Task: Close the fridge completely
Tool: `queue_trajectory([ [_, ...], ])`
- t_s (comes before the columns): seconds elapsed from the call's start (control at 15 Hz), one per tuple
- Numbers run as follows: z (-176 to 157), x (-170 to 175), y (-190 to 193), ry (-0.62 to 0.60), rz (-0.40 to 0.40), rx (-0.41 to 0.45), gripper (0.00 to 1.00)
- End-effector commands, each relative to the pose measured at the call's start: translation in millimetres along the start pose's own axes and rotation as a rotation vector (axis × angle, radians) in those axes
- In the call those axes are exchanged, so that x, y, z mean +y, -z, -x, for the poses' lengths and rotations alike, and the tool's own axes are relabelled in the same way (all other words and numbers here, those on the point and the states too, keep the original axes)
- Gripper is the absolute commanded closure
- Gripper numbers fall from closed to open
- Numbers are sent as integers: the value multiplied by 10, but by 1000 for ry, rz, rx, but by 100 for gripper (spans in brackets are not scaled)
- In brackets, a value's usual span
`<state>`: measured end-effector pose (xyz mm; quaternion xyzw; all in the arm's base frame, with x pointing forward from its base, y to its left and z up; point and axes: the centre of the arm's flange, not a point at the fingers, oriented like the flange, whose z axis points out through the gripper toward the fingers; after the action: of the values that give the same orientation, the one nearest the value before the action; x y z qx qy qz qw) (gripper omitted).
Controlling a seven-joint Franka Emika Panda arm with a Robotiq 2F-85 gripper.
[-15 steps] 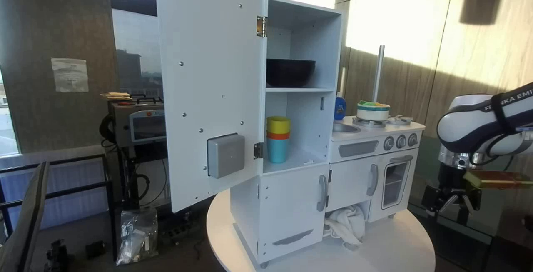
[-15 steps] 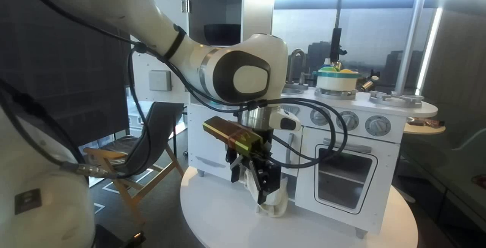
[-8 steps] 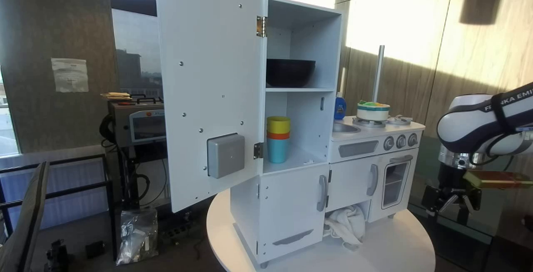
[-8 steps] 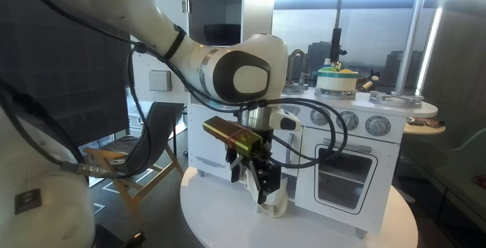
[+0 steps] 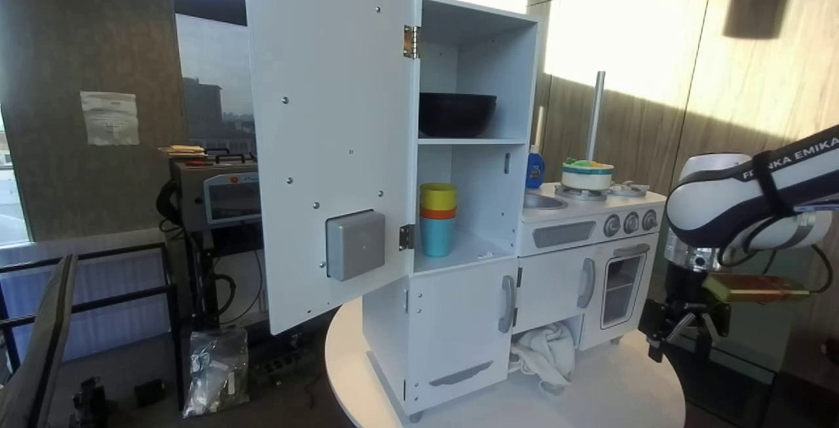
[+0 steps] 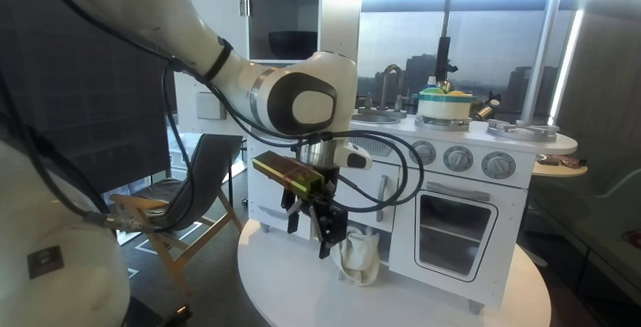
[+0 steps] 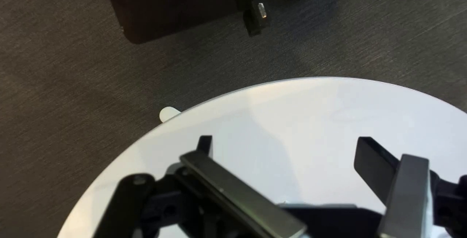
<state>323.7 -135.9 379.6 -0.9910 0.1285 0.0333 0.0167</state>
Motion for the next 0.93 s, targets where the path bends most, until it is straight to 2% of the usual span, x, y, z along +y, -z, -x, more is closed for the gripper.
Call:
queue_trajectory([
  [0.0, 187, -741, 268, 54, -4, 87, 0],
  [0.2, 386, -1357, 584, 111, -28, 151, 0],
  [0.4, 740, -1895, 897, 207, -54, 187, 0],
  [0.6, 984, -2330, 1137, 352, 4, 334, 0],
  [0.73, 1041, -2613, 1326, 424, 3, 419, 0],
  [0.87, 1158, -2873, 1520, 491, -28, 456, 0],
])
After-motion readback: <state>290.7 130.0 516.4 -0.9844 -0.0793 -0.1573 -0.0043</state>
